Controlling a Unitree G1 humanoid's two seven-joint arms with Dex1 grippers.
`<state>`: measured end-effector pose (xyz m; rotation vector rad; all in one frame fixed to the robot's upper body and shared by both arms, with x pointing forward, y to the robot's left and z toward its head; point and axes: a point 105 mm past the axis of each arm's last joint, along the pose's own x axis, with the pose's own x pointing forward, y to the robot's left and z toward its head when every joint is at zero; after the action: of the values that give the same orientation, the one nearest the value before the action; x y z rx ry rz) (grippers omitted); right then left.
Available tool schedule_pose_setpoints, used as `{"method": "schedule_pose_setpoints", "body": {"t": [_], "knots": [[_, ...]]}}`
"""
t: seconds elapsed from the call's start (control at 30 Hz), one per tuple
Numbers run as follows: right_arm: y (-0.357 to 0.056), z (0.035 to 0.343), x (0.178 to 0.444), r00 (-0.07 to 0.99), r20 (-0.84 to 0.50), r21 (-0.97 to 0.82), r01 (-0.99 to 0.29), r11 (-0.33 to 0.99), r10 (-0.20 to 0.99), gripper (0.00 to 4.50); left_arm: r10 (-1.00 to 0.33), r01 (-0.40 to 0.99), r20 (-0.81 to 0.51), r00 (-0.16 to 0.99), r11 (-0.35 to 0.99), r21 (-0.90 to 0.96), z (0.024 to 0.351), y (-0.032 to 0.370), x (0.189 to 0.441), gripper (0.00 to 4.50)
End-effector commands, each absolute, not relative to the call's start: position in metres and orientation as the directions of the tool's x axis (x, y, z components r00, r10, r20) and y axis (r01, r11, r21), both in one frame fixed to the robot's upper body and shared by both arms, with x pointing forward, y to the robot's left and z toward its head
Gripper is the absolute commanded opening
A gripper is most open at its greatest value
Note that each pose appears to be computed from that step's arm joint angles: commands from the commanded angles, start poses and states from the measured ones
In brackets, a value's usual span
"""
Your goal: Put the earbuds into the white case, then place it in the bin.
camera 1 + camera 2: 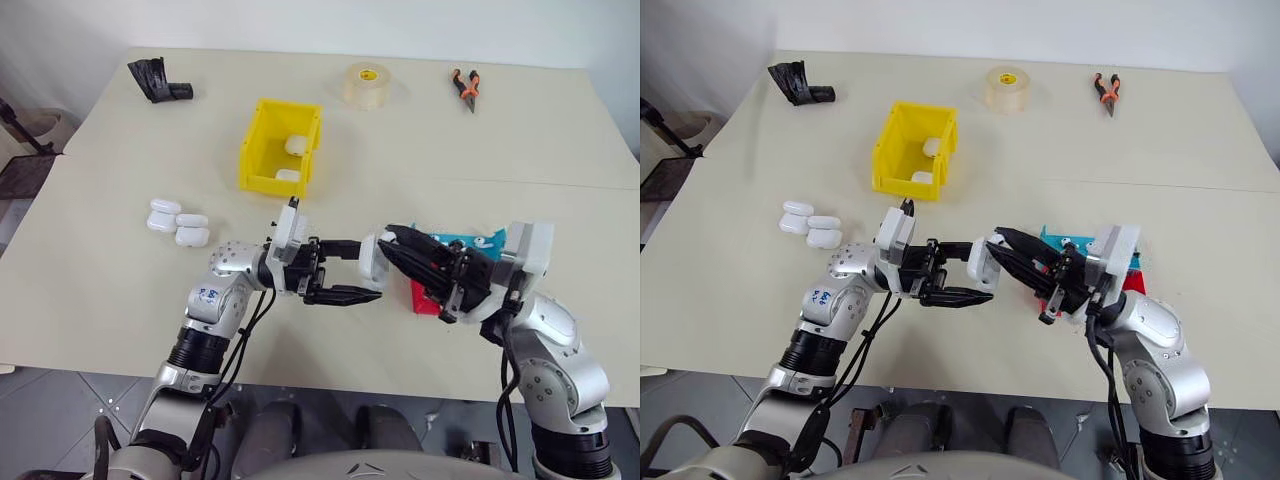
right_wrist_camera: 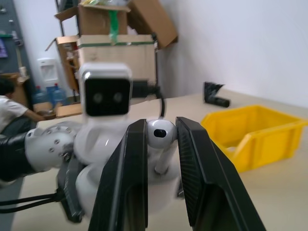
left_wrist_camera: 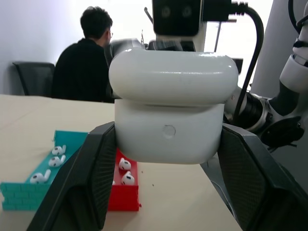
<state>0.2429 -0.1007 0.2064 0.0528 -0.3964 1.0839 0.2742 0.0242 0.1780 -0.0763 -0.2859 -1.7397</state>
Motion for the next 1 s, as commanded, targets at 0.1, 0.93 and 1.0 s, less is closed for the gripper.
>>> {"method": "schedule_pose_setpoints", "body": {"t": [0.1,0.93,1.0], "knots": [[-0.099,0.200,0.245,0.400,0.314,-0.164,-0.870,0.464,0.861,0.51,-0.939,0.958,0.247,-0.240,-0.188,0.216,0.195,0.021,0.267,2.77],[-0.148,0.221,0.247,0.433,0.180,-0.249,-0.848,0.467,0.883,4.48,-0.935,0.961,0.282,-0.215,-0.151,0.233,0.194,0.017,0.270,2.77],[-0.160,0.223,0.244,0.460,0.160,-0.256,-0.835,0.486,0.874,4.48,-0.935,0.962,0.285,-0.210,-0.145,0.232,0.193,0.017,0.271,2.77]]}}
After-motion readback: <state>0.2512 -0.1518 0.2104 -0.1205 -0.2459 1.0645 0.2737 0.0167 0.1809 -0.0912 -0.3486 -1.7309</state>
